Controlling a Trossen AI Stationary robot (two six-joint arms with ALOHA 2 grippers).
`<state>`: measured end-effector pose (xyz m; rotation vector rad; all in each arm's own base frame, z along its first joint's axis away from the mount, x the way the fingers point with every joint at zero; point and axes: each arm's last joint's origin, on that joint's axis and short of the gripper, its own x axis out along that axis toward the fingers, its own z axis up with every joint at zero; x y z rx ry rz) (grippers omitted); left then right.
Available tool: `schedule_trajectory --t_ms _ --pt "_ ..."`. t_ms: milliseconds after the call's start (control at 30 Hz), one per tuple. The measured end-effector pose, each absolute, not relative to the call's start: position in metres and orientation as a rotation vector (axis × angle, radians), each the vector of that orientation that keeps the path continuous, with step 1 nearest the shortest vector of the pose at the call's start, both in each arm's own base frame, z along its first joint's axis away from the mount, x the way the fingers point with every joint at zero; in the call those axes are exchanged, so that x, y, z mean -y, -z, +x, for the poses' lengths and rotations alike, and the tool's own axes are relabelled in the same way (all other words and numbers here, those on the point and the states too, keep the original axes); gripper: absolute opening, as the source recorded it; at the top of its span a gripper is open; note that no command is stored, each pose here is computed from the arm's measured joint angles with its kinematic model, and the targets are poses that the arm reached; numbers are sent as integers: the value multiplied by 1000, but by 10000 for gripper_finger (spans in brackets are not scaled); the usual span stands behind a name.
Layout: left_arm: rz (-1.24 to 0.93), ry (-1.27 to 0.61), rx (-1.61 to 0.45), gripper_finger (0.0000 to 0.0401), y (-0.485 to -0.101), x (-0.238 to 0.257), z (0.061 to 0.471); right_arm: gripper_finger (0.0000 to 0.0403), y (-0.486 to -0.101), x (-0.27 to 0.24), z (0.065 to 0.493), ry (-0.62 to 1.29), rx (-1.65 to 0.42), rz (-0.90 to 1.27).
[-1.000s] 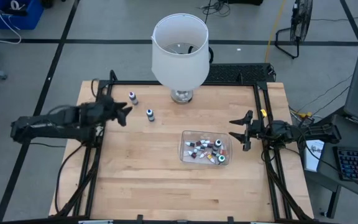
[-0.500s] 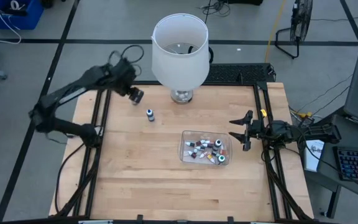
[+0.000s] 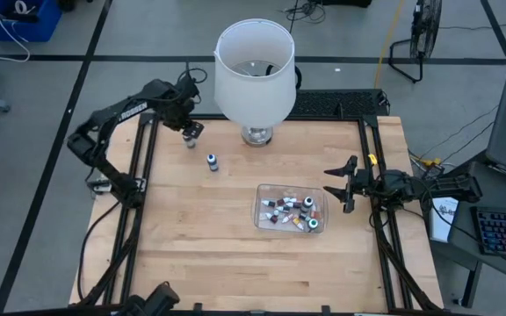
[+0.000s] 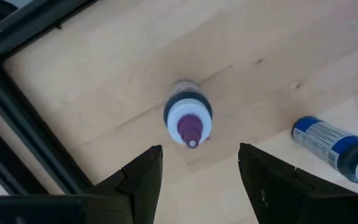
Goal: Pick & Place food coloring
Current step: Put the large purple food coloring bottle into the transparent bin
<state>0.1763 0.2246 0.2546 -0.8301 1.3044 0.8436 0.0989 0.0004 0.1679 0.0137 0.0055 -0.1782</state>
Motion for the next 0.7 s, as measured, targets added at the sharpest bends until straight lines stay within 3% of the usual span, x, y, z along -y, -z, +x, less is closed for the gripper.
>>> schedule_trajectory --t_ms 700 --pt "-768 -866 -1401 212 -206 -233 186 238 -168 0 99 178 -6 14"
